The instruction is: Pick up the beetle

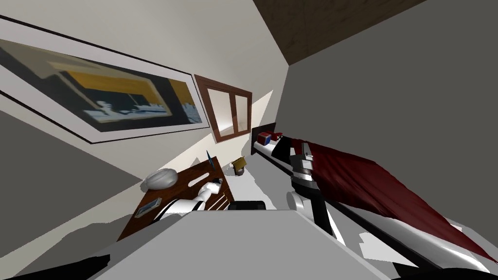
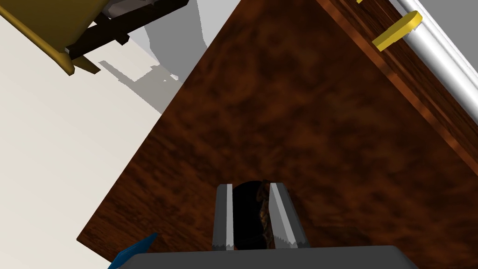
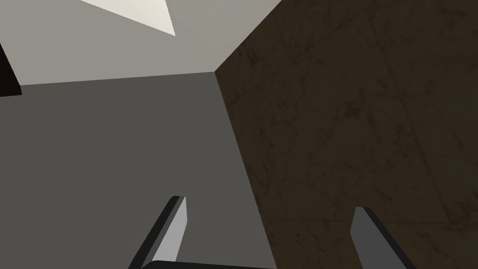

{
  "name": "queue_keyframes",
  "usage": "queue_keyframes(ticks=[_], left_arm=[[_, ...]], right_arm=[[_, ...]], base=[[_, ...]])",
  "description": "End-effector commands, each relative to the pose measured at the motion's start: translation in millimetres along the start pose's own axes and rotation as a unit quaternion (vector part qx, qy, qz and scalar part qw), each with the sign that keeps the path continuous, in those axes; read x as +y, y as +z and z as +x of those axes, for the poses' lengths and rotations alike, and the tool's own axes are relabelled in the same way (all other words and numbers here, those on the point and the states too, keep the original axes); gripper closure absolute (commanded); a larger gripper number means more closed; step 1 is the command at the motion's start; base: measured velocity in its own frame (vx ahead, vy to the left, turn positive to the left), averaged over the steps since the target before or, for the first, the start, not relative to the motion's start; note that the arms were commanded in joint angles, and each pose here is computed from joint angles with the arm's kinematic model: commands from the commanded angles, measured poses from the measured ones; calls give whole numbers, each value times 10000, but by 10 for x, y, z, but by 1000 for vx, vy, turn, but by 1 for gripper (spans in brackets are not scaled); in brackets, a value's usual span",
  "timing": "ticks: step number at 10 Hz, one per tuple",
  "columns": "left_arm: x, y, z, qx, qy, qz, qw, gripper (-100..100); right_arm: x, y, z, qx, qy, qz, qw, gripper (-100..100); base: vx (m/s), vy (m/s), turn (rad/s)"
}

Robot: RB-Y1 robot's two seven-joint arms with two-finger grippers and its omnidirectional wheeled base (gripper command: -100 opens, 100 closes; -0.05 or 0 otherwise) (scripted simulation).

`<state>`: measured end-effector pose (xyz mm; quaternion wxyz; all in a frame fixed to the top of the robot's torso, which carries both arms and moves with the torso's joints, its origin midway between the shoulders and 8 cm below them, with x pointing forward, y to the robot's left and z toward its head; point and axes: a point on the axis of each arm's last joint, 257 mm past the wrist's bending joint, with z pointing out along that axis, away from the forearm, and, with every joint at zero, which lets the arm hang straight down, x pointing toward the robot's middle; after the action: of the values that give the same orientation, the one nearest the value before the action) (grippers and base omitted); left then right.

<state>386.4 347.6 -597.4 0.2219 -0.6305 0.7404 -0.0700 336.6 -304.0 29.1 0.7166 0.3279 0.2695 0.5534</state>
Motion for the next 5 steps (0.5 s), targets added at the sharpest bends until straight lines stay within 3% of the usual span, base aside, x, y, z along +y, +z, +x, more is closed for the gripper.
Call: queue_keyframes(ticks=[1, 5], left_arm=[[-53, -6, -4, 32, 69, 11, 10000, 100], [-205, -26, -13, 114, 241, 52, 9996, 100]], right_arm=[[0, 0, 0, 0, 0, 0, 10000, 0], [0, 0, 0, 0, 0, 0, 10000, 0]], base=[[-10, -41, 79], [-11, -38, 106]])
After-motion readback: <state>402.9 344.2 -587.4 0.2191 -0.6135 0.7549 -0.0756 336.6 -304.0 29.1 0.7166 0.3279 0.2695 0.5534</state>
